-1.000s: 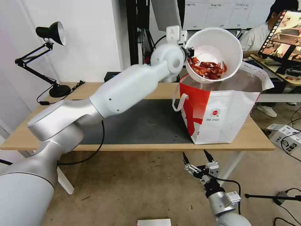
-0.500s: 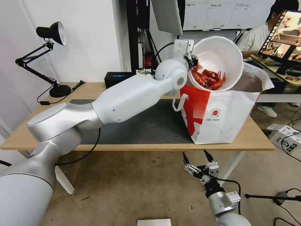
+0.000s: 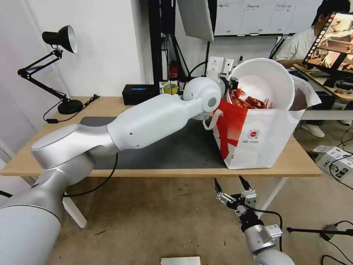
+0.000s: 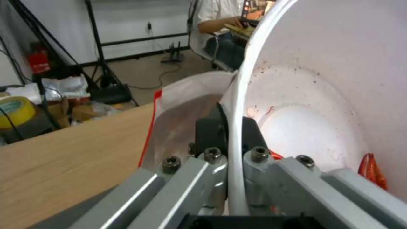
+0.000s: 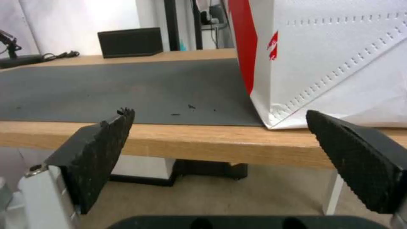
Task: Pick up the trash from the table and place it into the takeout bag.
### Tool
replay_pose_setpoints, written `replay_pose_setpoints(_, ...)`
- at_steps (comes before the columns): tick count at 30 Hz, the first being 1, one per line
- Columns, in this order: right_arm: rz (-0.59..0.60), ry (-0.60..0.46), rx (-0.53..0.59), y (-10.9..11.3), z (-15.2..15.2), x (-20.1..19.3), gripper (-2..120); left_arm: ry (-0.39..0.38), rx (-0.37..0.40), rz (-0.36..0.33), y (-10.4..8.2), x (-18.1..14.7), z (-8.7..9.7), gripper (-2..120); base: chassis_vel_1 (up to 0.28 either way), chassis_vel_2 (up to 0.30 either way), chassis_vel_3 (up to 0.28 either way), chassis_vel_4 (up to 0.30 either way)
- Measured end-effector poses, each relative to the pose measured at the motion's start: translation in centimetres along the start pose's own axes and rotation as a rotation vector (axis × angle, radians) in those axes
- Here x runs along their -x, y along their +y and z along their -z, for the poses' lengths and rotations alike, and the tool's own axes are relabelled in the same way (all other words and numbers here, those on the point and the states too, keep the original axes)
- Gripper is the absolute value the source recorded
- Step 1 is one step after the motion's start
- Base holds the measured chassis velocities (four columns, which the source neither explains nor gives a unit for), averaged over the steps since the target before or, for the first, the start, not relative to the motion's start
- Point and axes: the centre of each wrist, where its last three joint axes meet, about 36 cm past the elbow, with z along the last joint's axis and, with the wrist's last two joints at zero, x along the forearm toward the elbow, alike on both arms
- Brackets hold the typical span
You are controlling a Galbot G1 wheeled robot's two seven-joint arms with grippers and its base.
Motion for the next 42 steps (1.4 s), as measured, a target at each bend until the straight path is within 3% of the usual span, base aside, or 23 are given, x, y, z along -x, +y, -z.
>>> replay_pose_setpoints(4, 0.0, 0.0, 0.0, 0.0, 0.0, 0.0, 100, 0.015, 0.007, -0.009, 0.1, -0.4, -0.4, 0, 0.0, 0.0, 0.0, 0.0)
replay_pose_setpoints(7, 0.0, 0.0, 0.0, 0.0, 0.0, 0.0, 100, 0.025, 0.011, -0.008, 0.3, -0.6, -0.7, 7, 0.0, 0.0, 0.0, 0.0)
replay_pose_setpoints(13, 0.0, 0.0, 0.0, 0.0, 0.0, 0.0, 100, 0.048, -0.008, 0.015, 0.6, -0.9, -1.2, 34, 0.0, 0.0, 0.0, 0.0)
replay_pose_setpoints(18, 0.0, 0.0, 0.0, 0.0, 0.0, 0.0, 100, 0.054, -0.015, 0.018, 0.6, -1.2, -1.5, 47, 0.0, 0.0, 0.0, 0.0)
replay_pose_setpoints(25, 0.0, 0.0, 0.0, 0.0, 0.0, 0.0, 100, 0.034, 0.0, 0.031, 2.1, -2.9, -1.9, 78, 0.0, 0.0, 0.0, 0.0)
replay_pose_setpoints(26, 0.0, 0.0, 0.0, 0.0, 0.0, 0.0, 100, 0.034, 0.0, 0.031, 2.1, -2.9, -1.9, 78, 0.0, 0.0, 0.0, 0.0)
replay_pose_setpoints(29, 0.0, 0.0, 0.0, 0.0, 0.0, 0.0, 100, 0.011, -0.001, 0.036, 2.5, -3.5, -2.0, 86, 0.0, 0.0, 0.0, 0.0)
replay_pose_setpoints(31, 0.0, 0.0, 0.0, 0.0, 0.0, 0.0, 100, -0.029, -0.013, 0.04, 3.1, -4.3, -2.0, 99, 0.0, 0.0, 0.0, 0.0)
replay_pose_setpoints(34, 0.0, 0.0, 0.0, 0.0, 0.0, 0.0, 100, -0.065, 0.019, 0.055, 3.7, -4.5, -2.4, 103, 0.0, 0.0, 0.0, 0.0)
replay_pose_setpoints(35, 0.0, 0.0, 0.0, 0.0, 0.0, 0.0, 100, -0.114, 0.051, 0.057, 4.6, -4.7, -3.0, 107, 0.0, 0.0, 0.0, 0.0)
replay_pose_setpoints(36, 0.0, 0.0, 0.0, 0.0, 0.0, 0.0, 100, -0.114, 0.051, 0.057, 4.6, -4.7, -3.0, 107, 0.0, 0.0, 0.0, 0.0)
replay_pose_setpoints(42, 0.0, 0.0, 0.0, 0.0, 0.0, 0.0, 100, -0.284, 0.076, 0.032, 7.6, -5.8, -4.7, 114, 0.0, 0.0, 0.0, 0.0)
